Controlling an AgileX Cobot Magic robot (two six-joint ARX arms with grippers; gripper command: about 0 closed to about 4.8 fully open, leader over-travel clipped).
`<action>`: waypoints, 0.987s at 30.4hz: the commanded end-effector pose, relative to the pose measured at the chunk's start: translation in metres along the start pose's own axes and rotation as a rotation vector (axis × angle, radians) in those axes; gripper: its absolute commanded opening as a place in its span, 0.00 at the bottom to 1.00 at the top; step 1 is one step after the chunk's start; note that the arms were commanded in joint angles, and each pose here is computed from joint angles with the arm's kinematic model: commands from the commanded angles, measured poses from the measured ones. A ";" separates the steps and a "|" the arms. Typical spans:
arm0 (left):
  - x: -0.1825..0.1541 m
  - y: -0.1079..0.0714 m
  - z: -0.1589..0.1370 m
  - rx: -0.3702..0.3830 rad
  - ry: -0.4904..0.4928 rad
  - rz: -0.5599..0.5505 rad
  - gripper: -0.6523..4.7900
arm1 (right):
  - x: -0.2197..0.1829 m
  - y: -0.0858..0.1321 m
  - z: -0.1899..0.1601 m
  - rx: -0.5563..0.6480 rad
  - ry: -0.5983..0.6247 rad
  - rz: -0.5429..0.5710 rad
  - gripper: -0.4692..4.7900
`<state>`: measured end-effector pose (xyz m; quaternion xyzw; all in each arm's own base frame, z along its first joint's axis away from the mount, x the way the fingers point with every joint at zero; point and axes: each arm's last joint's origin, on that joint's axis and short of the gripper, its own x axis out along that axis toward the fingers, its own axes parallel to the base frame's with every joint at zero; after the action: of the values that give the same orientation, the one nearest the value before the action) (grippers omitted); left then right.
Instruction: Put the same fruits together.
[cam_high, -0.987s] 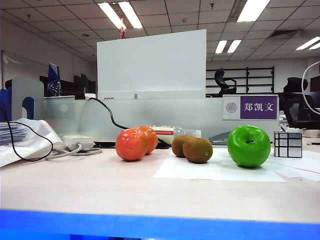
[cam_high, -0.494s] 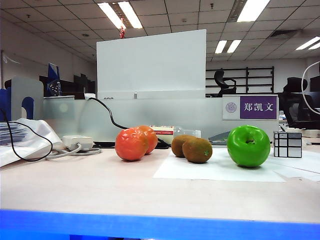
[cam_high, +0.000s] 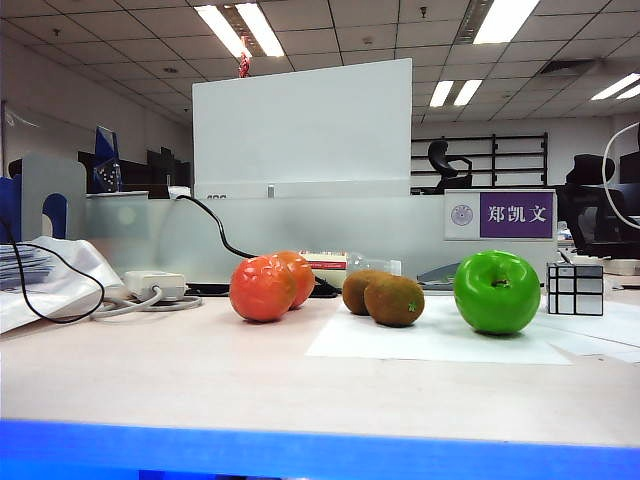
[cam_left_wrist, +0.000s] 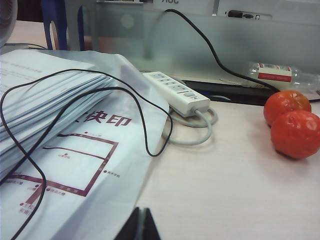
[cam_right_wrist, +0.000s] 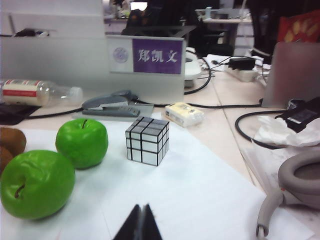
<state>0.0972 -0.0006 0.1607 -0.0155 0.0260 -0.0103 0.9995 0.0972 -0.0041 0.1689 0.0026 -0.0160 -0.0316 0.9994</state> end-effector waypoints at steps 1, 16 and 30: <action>0.000 0.000 0.001 0.004 -0.011 0.000 0.13 | 0.000 0.000 0.001 -0.004 -0.019 -0.002 0.07; 0.000 0.000 0.001 0.004 -0.011 -0.001 0.13 | 0.000 0.000 -0.005 0.000 0.038 -0.001 0.07; 0.000 0.000 0.001 0.004 -0.011 -0.001 0.13 | 0.000 0.000 -0.006 -0.001 0.048 0.006 0.07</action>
<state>0.0972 -0.0006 0.1607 -0.0153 0.0260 -0.0103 0.9995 0.0972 -0.0041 0.1638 0.0030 0.0107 -0.0294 0.9995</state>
